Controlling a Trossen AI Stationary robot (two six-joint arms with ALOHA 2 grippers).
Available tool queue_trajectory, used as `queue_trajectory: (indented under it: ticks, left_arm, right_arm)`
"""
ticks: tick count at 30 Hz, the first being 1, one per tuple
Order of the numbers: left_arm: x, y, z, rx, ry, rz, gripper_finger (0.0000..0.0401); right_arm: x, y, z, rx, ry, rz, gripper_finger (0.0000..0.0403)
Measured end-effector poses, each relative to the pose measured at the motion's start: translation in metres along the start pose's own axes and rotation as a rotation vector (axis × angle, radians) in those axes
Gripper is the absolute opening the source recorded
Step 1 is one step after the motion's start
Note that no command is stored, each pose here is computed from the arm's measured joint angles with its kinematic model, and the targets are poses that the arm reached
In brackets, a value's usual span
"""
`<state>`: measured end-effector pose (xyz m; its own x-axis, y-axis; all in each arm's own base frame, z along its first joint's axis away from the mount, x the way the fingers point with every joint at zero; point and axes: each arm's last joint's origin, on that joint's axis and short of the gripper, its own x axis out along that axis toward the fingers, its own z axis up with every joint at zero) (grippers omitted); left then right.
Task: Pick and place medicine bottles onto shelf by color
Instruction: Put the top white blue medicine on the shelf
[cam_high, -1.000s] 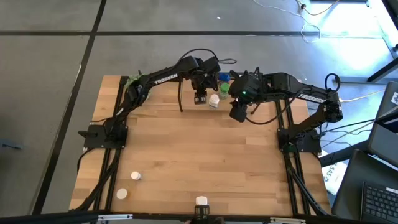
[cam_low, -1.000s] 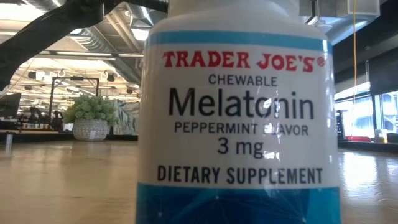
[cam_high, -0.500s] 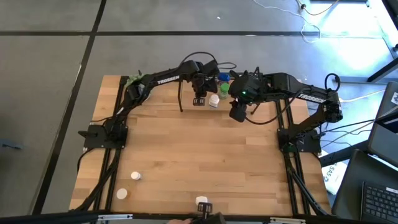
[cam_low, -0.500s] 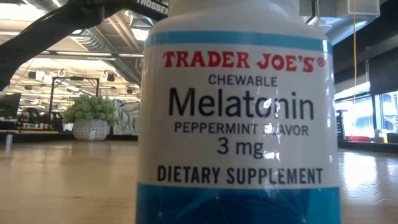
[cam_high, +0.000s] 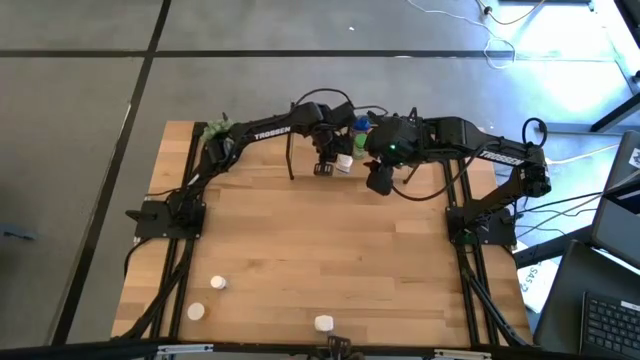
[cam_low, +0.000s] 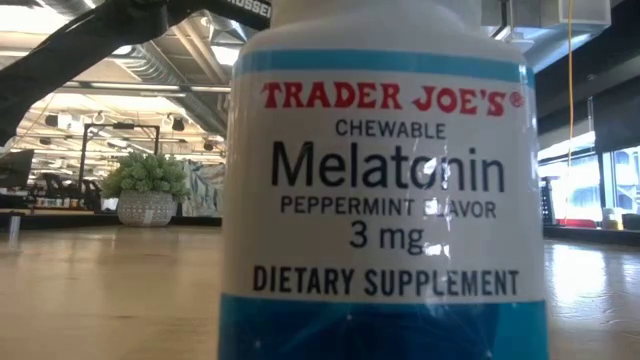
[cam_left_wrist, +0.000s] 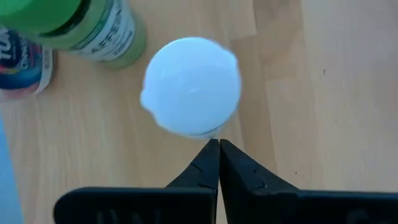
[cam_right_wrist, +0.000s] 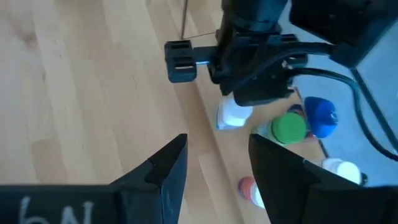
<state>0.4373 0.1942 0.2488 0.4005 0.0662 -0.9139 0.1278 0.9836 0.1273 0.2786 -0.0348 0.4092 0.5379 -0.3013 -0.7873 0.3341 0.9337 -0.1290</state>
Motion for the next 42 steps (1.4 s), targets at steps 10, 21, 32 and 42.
queue_trajectory:
  ticks: [10, 21, 32, 42]
  left_arm:
    - [0.002, -0.013, 0.010, 0.030, -0.022, -0.001, 0.0000]
    - [0.000, 0.002, -0.009, -0.016, 0.100, 0.043, 0.0000]
    - [0.026, 0.000, -0.016, -0.022, 0.051, -0.004, 0.0000]
    - [0.031, -0.005, -0.006, 0.007, -0.022, 0.029, 0.0000]
  right_arm:
    - [-0.001, 0.005, -0.001, 0.000, 0.014, 0.114, 0.0173]
    - [-0.001, 0.005, -0.001, 0.003, 0.014, 0.115, 0.0173]
    - [-0.001, 0.005, 0.002, 0.009, -0.017, 0.119, 0.0173]
    - [-0.001, 0.005, 0.004, 0.014, -0.036, 0.121, 0.0173]
